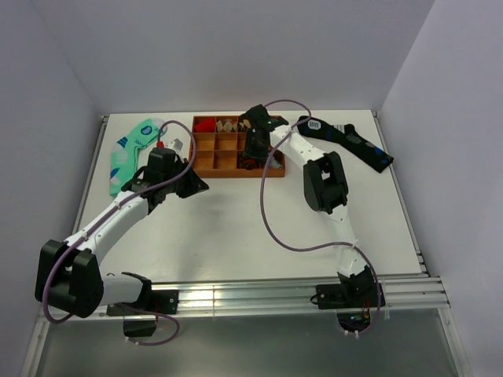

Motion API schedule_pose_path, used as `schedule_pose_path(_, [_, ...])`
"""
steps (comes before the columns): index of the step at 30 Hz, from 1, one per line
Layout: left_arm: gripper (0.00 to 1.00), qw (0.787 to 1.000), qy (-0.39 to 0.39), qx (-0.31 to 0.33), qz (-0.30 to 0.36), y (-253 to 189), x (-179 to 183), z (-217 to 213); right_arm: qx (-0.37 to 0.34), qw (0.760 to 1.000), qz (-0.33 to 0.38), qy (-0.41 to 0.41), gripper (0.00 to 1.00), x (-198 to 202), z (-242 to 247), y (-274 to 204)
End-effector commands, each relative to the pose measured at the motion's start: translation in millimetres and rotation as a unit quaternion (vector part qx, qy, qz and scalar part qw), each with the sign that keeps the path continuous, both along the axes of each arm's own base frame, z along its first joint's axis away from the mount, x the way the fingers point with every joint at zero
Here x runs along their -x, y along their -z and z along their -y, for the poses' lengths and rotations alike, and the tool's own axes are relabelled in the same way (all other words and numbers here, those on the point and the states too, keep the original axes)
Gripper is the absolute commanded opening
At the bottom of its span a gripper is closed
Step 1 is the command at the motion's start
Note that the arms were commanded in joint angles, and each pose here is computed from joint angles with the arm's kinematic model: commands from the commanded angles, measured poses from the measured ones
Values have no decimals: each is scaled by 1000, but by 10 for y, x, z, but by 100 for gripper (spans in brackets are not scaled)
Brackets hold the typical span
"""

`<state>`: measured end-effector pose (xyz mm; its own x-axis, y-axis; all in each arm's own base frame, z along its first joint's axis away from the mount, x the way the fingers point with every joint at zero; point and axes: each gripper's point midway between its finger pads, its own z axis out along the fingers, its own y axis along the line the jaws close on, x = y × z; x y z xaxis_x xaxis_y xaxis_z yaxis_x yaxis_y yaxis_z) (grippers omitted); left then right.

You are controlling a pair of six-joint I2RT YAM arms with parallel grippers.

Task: Roll the socks
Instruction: Place the sock in the storage box.

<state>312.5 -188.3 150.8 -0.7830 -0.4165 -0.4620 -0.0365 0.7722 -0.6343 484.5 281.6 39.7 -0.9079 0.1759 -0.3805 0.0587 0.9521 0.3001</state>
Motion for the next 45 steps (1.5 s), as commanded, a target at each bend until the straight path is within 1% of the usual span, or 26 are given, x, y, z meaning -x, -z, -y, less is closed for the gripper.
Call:
schedule_pose_path(1, [6,1000,-4,9,28,-178,-93,11,127,987,-102,9,0,404,460,607])
schedule_pose_path(5, [6,1000,-2,8,30,-235,-110,14,138,985,-100,7,0,404,467,583])
schedule_pose_path(7, [6,1000,-2,7,29,-243,-103,11,156,982,-106,5,0,425,495,609])
schedule_pose_path(8, [6,999,-2,7,31,-266,-108,10,157,983,-96,-1,0,379,445,539])
schedule_pose_path(9, [6,1000,-1,6,31,-275,-94,7,168,980,-110,-3,0,426,475,592])
schedule_pose_path(19, [6,999,2,0,37,-408,-58,-30,170,977,-125,-15,0,435,459,572])
schedule_pose_path(26, [7,999,3,-8,40,-495,-7,-72,201,970,-134,-12,0,480,580,585])
schedule_pose_path(40, [8,999,5,-20,43,-609,114,-159,268,949,-161,-40,0,671,767,593])
schedule_pose_path(45, [9,999,4,-19,42,-597,174,-182,274,945,-172,-54,0,778,743,604])
